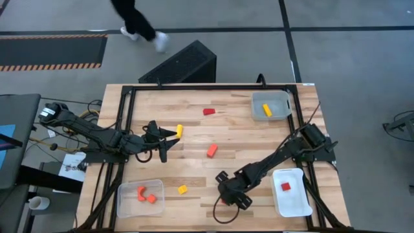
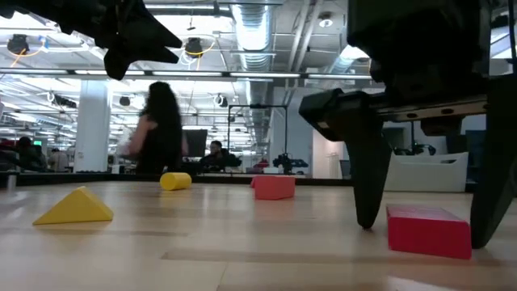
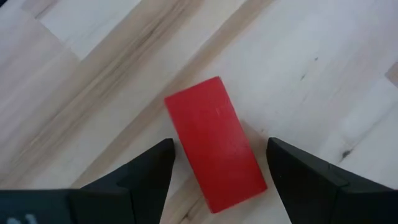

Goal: Sort & place blocks by color
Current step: Put the bottom red block into the white bin

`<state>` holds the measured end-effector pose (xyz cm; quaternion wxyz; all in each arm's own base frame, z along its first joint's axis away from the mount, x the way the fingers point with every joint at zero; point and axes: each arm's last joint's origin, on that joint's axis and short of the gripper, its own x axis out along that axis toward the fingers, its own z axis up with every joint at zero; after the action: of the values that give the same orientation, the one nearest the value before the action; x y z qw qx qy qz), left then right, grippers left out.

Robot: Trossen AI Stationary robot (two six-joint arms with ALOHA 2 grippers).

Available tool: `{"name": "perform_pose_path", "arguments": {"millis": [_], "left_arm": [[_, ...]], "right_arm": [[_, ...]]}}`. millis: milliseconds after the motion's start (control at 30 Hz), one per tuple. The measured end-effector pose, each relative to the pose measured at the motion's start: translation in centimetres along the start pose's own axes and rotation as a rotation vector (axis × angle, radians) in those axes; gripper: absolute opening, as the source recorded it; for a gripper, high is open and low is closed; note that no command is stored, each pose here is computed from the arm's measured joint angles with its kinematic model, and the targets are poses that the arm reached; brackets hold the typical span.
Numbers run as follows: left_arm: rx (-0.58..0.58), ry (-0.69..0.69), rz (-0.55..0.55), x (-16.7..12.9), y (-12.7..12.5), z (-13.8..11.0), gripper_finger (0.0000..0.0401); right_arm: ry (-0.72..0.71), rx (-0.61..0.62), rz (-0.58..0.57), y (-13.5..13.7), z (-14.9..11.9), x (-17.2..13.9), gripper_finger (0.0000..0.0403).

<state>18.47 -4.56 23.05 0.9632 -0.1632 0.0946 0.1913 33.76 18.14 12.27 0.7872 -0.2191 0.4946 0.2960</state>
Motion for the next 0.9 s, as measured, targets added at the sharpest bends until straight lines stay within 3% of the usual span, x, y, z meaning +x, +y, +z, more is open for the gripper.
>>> {"name": "perform_pose_path", "arguments": {"millis": [200,467,700,900], "left_arm": [[-0.002,0.001,0.000,0.0,0.0,0.0,0.0148],[0.007,0.012,-0.001,0.0,0.0,-0.1,0.0148],[0.021,-0.006,0.022,0.0,0.1,0.0,0.0148],[0.048,-0.030,0.067,0.0,0.2,0.1,0.0148]], "right_arm": [[0.014,0.027,0.003,0.1,-0.1,-0.2,0.0258],[0.066,0.098,0.000,0.1,-0.6,-0.3,0.0115],[0.179,0.228,-0.024,0.1,-1.7,-3.5,0.0114],[0.305,0.415,-0.129,1.0,-3.1,-9.9,0.0114]]}}
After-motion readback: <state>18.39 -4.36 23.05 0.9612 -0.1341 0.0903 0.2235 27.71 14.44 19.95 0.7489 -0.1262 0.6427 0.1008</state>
